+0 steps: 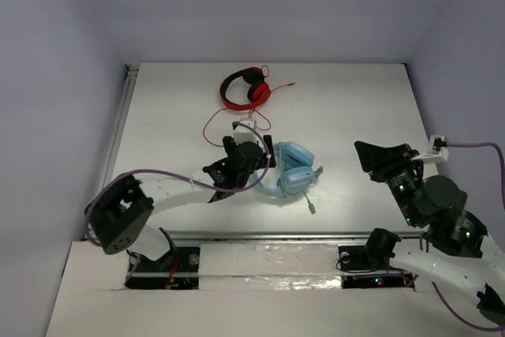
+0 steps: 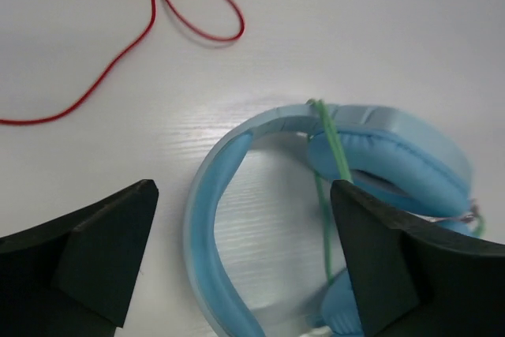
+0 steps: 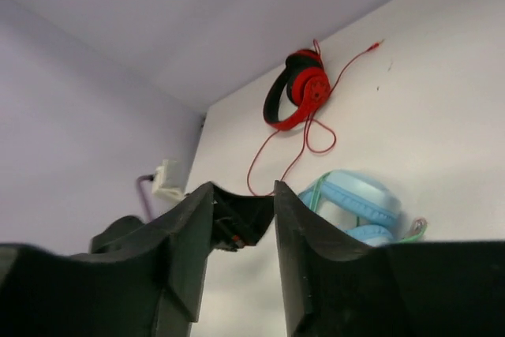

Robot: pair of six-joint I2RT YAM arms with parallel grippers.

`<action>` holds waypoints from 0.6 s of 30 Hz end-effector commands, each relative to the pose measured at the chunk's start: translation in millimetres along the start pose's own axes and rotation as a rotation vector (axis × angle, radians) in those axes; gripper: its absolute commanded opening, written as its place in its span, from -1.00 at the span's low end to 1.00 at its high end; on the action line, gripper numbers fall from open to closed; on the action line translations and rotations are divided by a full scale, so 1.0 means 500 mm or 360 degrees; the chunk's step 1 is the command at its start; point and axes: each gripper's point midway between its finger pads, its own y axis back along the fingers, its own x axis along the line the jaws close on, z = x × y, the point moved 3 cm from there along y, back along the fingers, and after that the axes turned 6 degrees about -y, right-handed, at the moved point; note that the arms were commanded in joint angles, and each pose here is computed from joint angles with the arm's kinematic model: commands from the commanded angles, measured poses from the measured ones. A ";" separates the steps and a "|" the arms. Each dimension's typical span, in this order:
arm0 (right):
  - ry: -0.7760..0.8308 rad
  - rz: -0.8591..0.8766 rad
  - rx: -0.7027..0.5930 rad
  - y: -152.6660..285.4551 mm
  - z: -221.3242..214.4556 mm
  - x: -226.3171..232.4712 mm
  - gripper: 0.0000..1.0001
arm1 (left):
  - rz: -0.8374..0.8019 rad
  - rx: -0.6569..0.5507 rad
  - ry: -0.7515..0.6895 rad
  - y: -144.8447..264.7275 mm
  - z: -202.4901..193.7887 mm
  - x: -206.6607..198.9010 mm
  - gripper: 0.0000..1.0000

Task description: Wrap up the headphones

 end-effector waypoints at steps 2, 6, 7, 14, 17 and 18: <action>0.0035 -0.0007 -0.0180 0.033 0.086 0.005 0.33 | -0.0089 -0.0301 0.0096 0.078 0.160 -0.018 0.96; 0.0019 -0.0032 -0.0266 0.061 0.138 0.000 0.99 | -0.0222 -0.0493 0.0219 0.186 0.257 0.001 0.98; 0.0023 -0.0036 -0.0287 0.066 0.149 -0.001 0.99 | -0.0263 -0.0530 0.0236 0.208 0.272 0.005 0.98; 0.0083 0.0012 -0.0343 0.099 0.196 0.002 0.99 | -0.0376 -0.0776 0.0361 0.384 0.364 0.085 0.98; 0.0099 0.0070 -0.0322 0.098 0.185 0.006 0.99 | -0.0370 -0.0808 0.0365 0.415 0.369 0.109 0.98; 0.0090 0.0089 -0.0317 0.096 0.182 0.009 0.99 | -0.0378 -0.0804 0.0354 0.413 0.357 0.112 0.98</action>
